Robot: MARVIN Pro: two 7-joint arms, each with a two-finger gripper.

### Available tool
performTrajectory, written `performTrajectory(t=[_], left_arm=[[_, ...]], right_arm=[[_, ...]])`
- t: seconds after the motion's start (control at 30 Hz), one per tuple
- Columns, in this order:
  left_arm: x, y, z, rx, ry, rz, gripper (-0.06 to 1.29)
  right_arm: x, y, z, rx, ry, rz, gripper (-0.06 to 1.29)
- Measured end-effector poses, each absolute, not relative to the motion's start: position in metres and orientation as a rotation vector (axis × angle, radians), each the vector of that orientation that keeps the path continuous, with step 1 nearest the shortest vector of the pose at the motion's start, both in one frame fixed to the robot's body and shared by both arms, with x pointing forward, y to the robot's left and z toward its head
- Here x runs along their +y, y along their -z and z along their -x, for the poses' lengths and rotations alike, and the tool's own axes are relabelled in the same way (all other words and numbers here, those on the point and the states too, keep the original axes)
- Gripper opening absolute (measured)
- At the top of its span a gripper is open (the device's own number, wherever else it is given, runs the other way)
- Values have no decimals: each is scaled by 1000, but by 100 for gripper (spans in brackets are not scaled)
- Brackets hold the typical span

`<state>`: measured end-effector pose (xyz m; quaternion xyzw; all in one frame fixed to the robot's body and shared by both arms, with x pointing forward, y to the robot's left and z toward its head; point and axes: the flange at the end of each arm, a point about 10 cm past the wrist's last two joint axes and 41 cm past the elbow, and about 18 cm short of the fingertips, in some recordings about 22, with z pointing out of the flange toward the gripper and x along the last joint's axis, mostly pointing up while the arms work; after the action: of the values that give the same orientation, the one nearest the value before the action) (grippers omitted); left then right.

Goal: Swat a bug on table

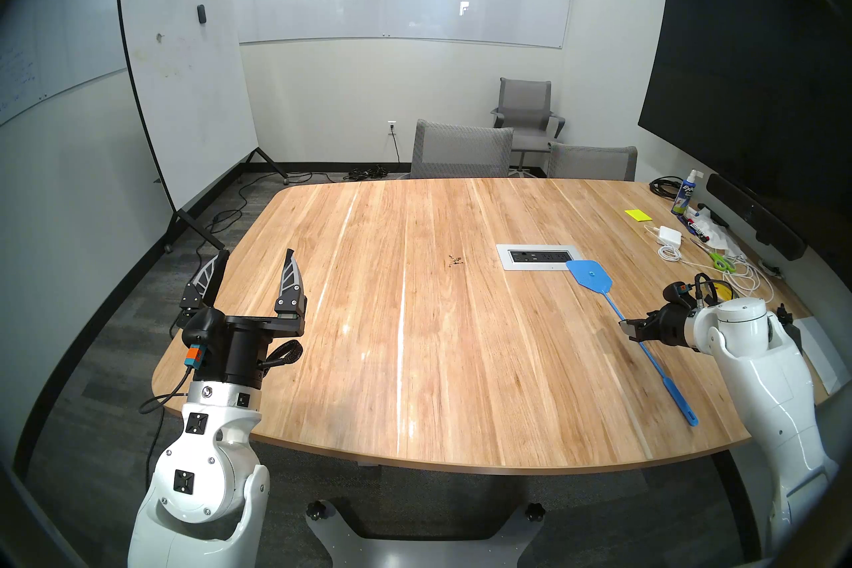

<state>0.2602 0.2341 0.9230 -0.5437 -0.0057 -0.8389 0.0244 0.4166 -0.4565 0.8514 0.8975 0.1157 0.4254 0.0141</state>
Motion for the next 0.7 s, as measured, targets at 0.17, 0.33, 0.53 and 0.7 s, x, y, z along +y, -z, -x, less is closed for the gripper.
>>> performTrajectory(t=[0.17,0.33,0.53,0.7], left_arm=[[234,-923,-260,-18,2596,1682,126],[234,-923,-261,-18,2596,1681,126],[234,-923,-261,-18,2595,1682,126],[234,-922,-261,-18,2595,1682,126]], right_arm=[[-457,-848,-426,340,-1325,-2793,121],[-456,-842,-435,314,-1326,-2801,121],[-455,-833,-446,286,-1312,-2809,121],[-457,-825,-453,266,-1287,-2806,121]])
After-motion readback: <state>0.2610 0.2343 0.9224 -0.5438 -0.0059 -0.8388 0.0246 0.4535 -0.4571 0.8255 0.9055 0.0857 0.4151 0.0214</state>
